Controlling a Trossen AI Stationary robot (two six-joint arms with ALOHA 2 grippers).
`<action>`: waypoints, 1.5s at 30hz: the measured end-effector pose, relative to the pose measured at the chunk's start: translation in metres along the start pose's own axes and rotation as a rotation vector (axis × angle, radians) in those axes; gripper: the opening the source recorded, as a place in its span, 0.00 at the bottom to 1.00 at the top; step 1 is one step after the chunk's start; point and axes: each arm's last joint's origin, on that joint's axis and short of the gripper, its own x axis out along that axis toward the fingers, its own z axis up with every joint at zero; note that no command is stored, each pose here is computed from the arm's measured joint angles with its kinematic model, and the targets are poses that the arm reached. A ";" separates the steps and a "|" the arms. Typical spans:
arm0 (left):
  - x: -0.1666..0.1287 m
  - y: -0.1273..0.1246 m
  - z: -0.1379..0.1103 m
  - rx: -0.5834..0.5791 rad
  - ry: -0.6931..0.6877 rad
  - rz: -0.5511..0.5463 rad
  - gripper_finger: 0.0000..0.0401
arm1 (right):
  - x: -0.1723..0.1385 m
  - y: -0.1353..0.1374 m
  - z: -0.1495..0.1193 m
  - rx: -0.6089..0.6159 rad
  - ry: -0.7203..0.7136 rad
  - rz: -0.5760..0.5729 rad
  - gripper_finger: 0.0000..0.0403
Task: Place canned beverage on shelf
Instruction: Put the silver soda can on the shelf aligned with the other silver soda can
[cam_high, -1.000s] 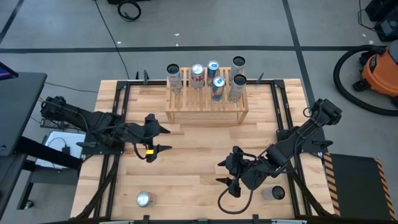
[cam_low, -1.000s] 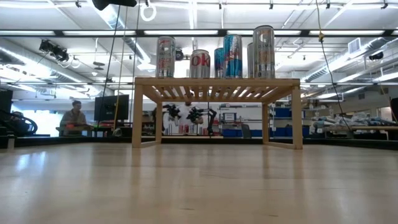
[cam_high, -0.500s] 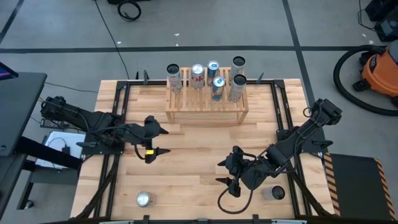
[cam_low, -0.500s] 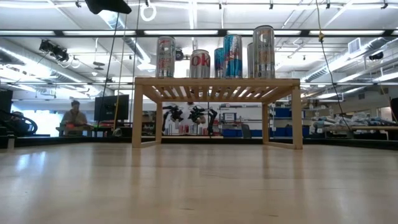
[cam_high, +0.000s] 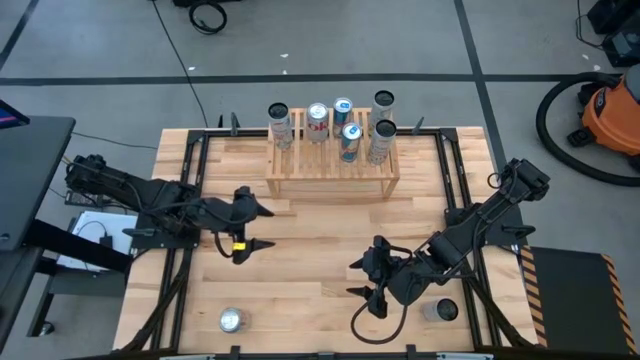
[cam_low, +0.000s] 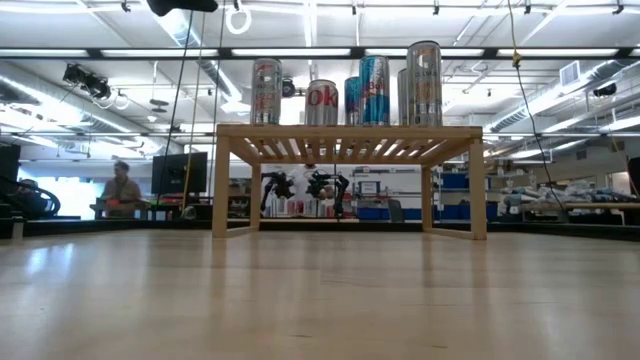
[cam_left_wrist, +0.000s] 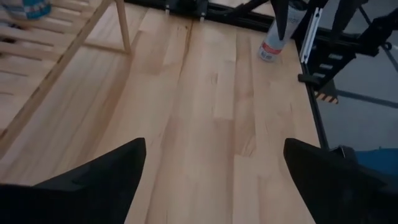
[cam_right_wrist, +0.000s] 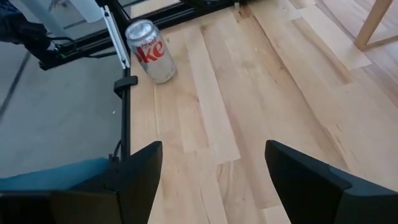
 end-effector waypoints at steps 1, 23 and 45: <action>0.000 0.000 0.001 0.002 -0.006 -0.001 0.97 | 0.000 0.000 0.000 0.002 -0.003 0.002 0.73; 0.000 -0.005 0.006 -0.041 -0.030 -0.109 0.97 | 0.000 0.005 0.005 0.037 -0.050 0.043 0.73; -0.012 -0.036 -0.029 -0.311 0.285 -0.220 0.97 | 0.001 0.001 0.008 0.042 -0.097 -0.016 0.73</action>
